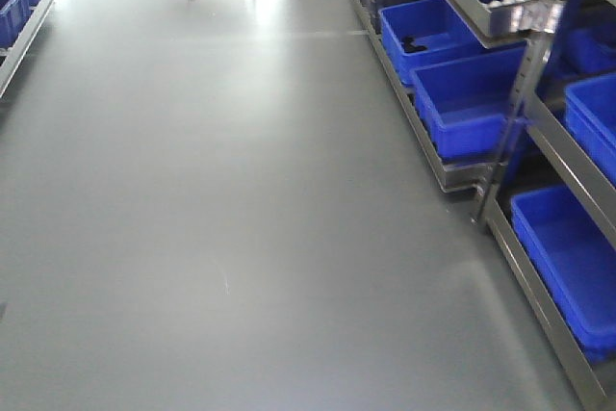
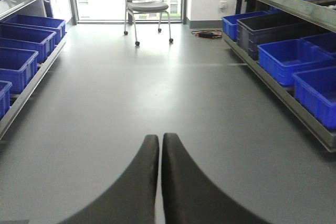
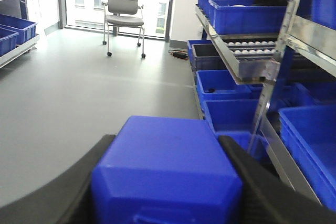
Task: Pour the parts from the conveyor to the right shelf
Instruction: 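Drive to the shelf rack and face an empty blue bin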
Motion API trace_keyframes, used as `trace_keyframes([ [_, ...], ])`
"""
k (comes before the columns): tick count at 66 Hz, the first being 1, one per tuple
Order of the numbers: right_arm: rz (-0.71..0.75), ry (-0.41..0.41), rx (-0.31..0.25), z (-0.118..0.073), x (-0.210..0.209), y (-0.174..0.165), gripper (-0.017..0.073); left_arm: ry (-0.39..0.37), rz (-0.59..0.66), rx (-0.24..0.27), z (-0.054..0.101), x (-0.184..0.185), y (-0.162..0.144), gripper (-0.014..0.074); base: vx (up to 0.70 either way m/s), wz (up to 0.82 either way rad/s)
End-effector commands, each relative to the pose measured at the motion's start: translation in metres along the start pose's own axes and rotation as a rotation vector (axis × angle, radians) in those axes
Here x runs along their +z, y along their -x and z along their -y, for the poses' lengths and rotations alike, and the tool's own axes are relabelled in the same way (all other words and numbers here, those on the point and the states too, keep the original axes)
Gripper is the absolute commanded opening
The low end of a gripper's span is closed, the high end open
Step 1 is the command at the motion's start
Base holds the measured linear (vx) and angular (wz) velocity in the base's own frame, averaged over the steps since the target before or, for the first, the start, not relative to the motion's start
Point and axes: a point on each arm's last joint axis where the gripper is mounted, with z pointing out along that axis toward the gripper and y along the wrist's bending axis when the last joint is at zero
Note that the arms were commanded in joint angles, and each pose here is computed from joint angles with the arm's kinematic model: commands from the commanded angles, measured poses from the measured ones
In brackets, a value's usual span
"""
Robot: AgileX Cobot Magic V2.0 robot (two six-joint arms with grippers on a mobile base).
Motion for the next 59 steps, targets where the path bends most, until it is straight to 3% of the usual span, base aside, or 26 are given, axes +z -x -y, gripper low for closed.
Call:
trace_keyframes([
  [1, 0.079, -0.037, 0.003, 0.0041, -0.0013, 0.0136, -0.0005, -0.006, 0.077, -0.016, 0.0006, -0.0006, 0.0122, -0.0006, 0.61, 0.17],
  [24, 0.079, -0.037, 0.003, 0.0041, -0.0013, 0.0136, -0.0005, -0.006, 0.077, -0.016, 0.0006, -0.0006, 0.0122, -0.0006, 0.55, 0.48],
  [59, 0.078, -0.036, 0.003, 0.0041, -0.0013, 0.0135, -0.0005, -0.006, 0.077, -0.016, 0.0006, -0.0006, 0.0122, -0.0006, 0.44, 0.95],
])
